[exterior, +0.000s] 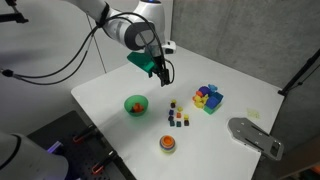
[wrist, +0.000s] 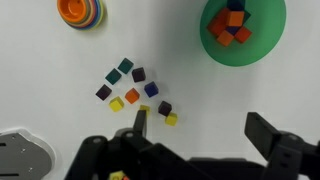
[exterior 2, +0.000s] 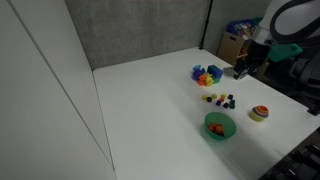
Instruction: Put a small blue block in the bowl
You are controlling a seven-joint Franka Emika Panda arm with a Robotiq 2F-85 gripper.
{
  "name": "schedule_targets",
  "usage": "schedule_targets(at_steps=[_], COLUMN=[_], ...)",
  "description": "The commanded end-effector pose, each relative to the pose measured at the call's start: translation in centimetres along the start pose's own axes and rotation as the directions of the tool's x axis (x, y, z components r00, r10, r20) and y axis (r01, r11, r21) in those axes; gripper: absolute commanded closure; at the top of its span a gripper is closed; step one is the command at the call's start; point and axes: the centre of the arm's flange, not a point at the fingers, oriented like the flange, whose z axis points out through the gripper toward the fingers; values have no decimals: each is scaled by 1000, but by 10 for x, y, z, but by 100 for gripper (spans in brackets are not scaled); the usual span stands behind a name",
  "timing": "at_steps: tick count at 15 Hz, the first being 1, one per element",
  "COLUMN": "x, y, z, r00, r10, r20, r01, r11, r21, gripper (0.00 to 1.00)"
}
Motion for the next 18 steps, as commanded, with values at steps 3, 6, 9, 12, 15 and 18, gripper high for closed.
schedule_targets(at_steps=[3, 6, 9, 12, 15, 18], x=[50, 64, 76, 89, 99, 108], y=[-6, -6, -7, -7, -4, 4], z=[48, 76, 105, 133, 160, 182], r00=[997, 996, 995, 993, 993, 991], r10=[47, 40, 35, 35, 21, 6], r20=[54, 75, 90, 112, 117, 132], r01=[-45, -37, -32, -30, -15, 1], r11=[998, 999, 999, 999, 999, 999], r21=[-39, -38, -36, -40, -52, -52], gripper=[0, 0, 0, 0, 0, 0])
